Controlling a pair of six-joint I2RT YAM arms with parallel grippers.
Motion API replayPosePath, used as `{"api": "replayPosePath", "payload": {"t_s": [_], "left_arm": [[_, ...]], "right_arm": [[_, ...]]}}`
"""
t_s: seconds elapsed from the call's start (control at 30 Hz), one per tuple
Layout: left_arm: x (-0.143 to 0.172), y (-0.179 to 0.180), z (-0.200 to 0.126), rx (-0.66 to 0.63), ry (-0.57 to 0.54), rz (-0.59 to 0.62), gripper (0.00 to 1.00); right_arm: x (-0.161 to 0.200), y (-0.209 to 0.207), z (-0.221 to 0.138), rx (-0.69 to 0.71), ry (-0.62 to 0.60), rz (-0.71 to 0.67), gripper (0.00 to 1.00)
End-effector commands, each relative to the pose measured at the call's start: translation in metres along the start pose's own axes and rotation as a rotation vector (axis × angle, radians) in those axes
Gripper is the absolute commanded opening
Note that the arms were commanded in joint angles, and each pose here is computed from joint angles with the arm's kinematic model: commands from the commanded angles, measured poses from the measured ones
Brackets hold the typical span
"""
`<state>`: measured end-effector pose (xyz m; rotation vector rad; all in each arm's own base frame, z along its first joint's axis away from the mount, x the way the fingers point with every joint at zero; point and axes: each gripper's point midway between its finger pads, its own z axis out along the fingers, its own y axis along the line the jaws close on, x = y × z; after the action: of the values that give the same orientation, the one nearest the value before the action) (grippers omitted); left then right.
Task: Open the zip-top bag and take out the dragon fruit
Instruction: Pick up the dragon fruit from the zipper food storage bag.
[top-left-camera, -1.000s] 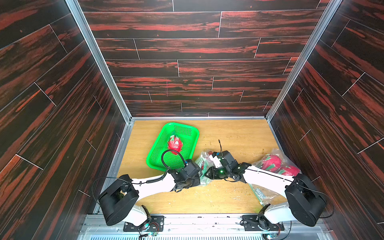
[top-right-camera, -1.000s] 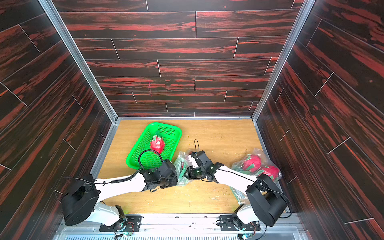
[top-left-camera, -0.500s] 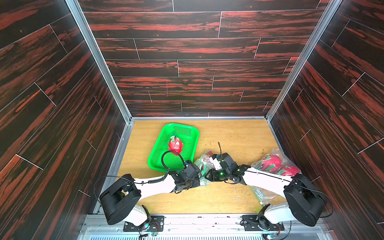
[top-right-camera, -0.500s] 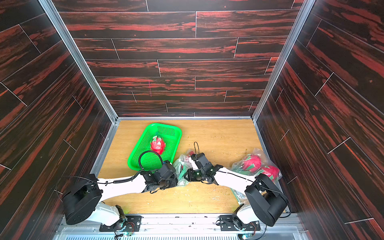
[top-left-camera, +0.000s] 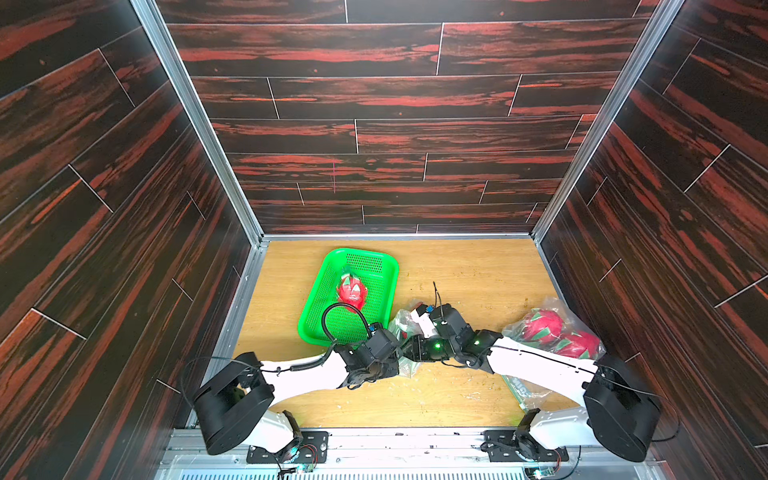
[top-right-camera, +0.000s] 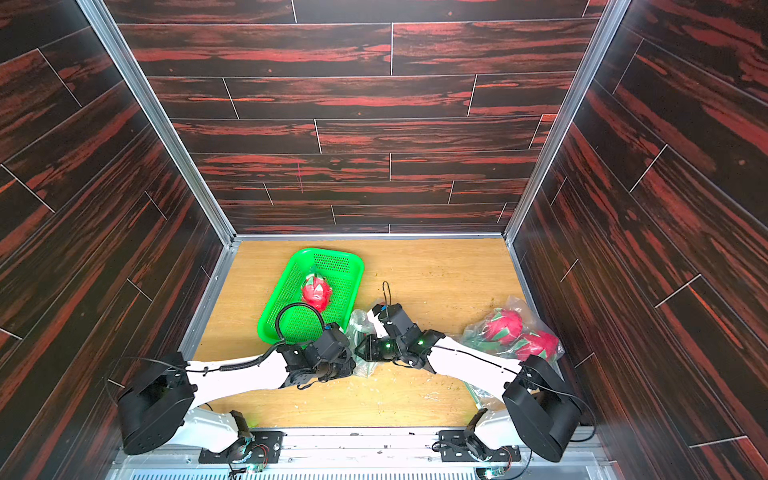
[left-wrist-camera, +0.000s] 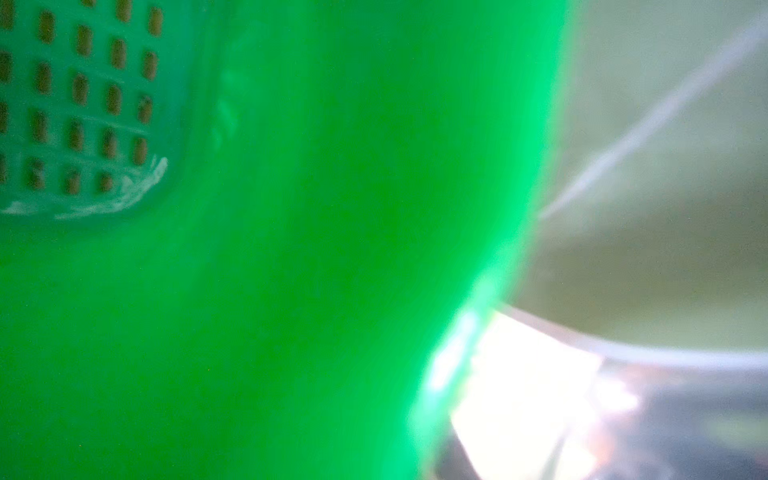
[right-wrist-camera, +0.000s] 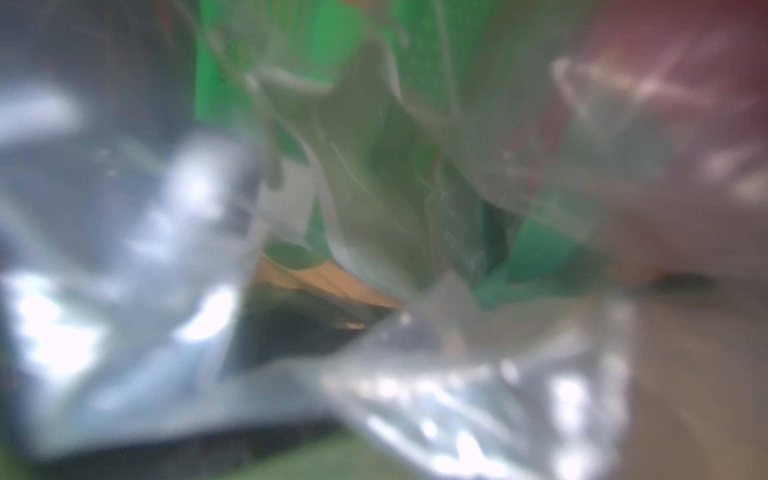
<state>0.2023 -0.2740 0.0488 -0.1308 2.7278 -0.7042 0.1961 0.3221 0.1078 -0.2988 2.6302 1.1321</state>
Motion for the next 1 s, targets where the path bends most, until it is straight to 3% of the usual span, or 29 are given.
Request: {"api": "replayPosePath", "payload": {"t_s": [0.0, 0.4, 0.97], "left_arm": [[0.000, 0.005, -0.008, -0.006, -0.020, 0.015, 0.22], [-0.002, -0.001, -0.007, 0.013, -0.022, 0.016, 0.22], [-0.002, -0.008, -0.004, 0.040, -0.020, 0.015, 0.22]], "right_arm": [[-0.002, -0.008, 0.009, 0.041, -0.008, 0.054, 0.36], [-0.010, -0.041, 0.023, 0.183, -0.061, 0.109, 0.43], [-0.032, -0.059, 0.034, 0.201, -0.153, 0.143, 0.44]]}}
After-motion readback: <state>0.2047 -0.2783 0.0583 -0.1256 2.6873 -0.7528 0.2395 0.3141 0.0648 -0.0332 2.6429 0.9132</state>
